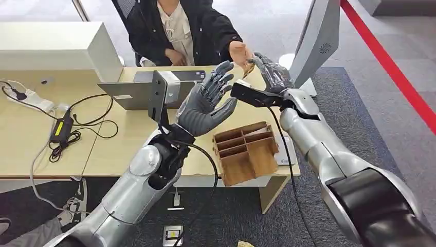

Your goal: Pass the card to the sensor for recognition and then transmit it.

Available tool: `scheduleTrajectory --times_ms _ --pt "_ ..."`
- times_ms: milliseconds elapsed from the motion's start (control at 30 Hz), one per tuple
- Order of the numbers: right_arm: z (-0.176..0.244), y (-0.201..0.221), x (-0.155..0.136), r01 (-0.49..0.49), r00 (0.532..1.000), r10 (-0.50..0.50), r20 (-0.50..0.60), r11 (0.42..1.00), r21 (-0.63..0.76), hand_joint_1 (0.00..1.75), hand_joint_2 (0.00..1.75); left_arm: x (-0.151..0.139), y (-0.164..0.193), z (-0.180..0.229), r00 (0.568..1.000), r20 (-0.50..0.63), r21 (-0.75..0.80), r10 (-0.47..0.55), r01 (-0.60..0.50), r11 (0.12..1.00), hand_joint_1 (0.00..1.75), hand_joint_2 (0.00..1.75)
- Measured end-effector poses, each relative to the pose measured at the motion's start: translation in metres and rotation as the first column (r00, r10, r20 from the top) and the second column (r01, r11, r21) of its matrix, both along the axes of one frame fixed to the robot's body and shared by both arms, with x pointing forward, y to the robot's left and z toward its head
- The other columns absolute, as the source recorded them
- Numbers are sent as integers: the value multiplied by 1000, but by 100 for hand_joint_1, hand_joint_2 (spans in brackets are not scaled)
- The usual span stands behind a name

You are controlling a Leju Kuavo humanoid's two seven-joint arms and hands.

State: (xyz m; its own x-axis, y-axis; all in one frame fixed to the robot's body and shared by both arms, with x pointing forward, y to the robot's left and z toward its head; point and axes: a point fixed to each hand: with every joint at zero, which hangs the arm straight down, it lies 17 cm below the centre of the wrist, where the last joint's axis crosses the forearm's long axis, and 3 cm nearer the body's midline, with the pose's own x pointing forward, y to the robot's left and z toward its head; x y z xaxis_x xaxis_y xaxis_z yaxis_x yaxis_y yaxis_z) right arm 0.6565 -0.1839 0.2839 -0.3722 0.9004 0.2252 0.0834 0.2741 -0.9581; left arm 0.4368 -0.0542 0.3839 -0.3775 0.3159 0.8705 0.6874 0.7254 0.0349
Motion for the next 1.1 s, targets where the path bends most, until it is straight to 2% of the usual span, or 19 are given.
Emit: scheduleTrajectory --times_ms 233,367,433,567,633,700,833,933,1100 --pt "52 -3 2 -22 989 9 144 996 91 0 175 4 3 -2 1000 -11 10 22 -22 1000 0 175" --pt "103 -14 1 -56 967 -4 253 971 231 0 175 9 8 -4 998 -18 17 56 -55 998 0 175" --pt "120 -18 -1 -91 962 0 274 944 318 0 175 12 11 -3 997 -15 14 78 -78 997 0 175" --pt "155 -29 -5 -158 960 -8 281 812 562 0 175 18 20 1 990 -7 0 137 -137 991 0 175" --pt "162 -33 -5 -164 971 -3 241 723 671 0 175 21 27 3 985 -4 -10 173 -173 985 0 175" --pt "156 -37 -5 -142 987 21 161 586 798 0 175 24 34 4 979 -2 -20 205 -205 979 0 175" --pt "110 -44 -13 -39 995 101 2 367 929 0 175 25 46 2 971 7 -14 238 -238 971 0 175" --pt "68 -52 -27 37 988 129 -79 304 952 0 175 27 56 -3 968 5 -4 250 -250 968 0 175" --pt "22 -67 -58 107 978 149 -148 252 962 0 175 28 67 -11 968 11 22 251 -251 968 0 175"
